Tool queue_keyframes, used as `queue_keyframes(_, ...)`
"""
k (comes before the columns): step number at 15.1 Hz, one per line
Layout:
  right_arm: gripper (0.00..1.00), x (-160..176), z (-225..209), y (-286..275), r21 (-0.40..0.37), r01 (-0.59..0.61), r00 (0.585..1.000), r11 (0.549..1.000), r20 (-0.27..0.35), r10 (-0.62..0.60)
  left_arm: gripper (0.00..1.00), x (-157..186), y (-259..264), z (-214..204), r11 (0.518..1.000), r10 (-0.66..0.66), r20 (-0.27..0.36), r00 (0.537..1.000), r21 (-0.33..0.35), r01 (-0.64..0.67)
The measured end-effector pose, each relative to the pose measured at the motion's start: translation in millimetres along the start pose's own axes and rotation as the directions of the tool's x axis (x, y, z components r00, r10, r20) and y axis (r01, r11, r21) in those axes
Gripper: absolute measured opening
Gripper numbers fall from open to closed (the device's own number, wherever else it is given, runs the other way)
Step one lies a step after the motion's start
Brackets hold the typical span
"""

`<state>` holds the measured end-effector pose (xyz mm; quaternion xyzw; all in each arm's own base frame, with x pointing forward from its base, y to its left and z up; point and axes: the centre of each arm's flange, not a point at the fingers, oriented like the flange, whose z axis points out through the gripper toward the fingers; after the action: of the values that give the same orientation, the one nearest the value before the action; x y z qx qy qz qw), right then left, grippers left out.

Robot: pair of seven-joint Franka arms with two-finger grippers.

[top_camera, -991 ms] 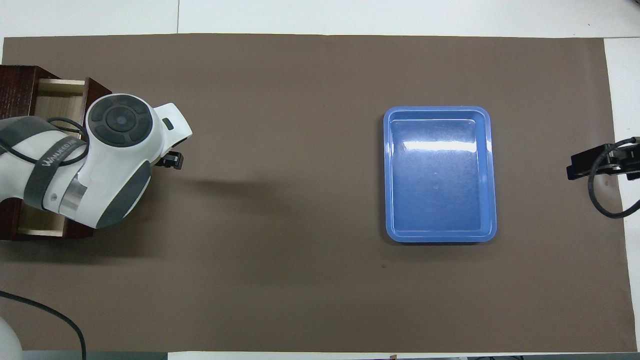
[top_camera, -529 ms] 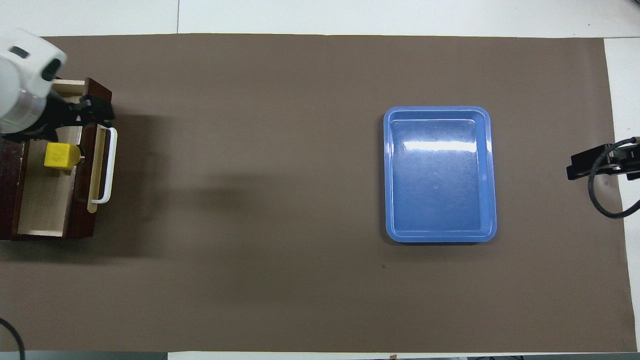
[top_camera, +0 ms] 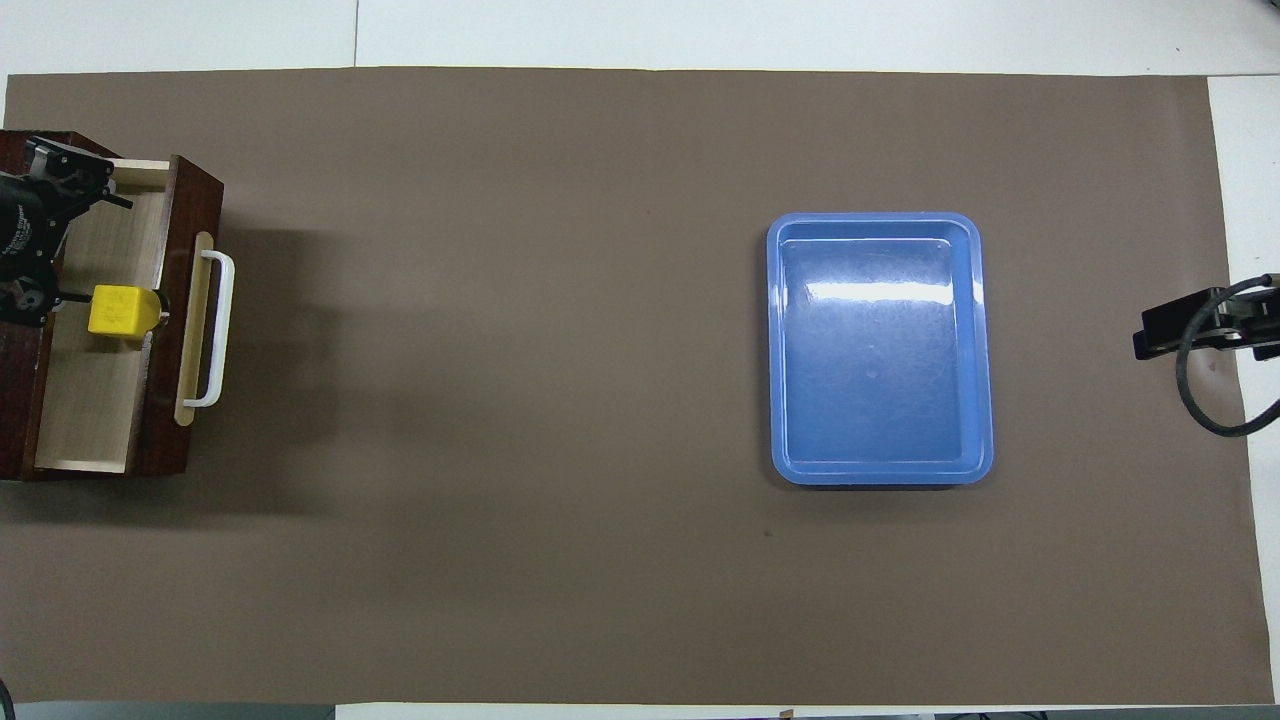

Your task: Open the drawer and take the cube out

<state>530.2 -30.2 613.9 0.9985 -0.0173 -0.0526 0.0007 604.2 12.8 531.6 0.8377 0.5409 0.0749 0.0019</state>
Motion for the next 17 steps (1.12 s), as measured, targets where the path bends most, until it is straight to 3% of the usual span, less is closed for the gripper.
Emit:
queue_keyframes(7, 1.00, 0, 0, 0, 0.000, 0.000, 1.000, 1.000, 0.000, 0.000, 1.00, 27, -18, 49, 0.983, -0.163, 0.033, 0.986, 0.094, 0.159)
queue_keyframes(17, 1.00, 0, 0, -2, 0.000, 0.003, 1.000, 1.000, 0.000, -0.003, 1.00, 38, -31, 67, 0.950, -0.296, 0.043, 0.954, 0.120, 0.289)
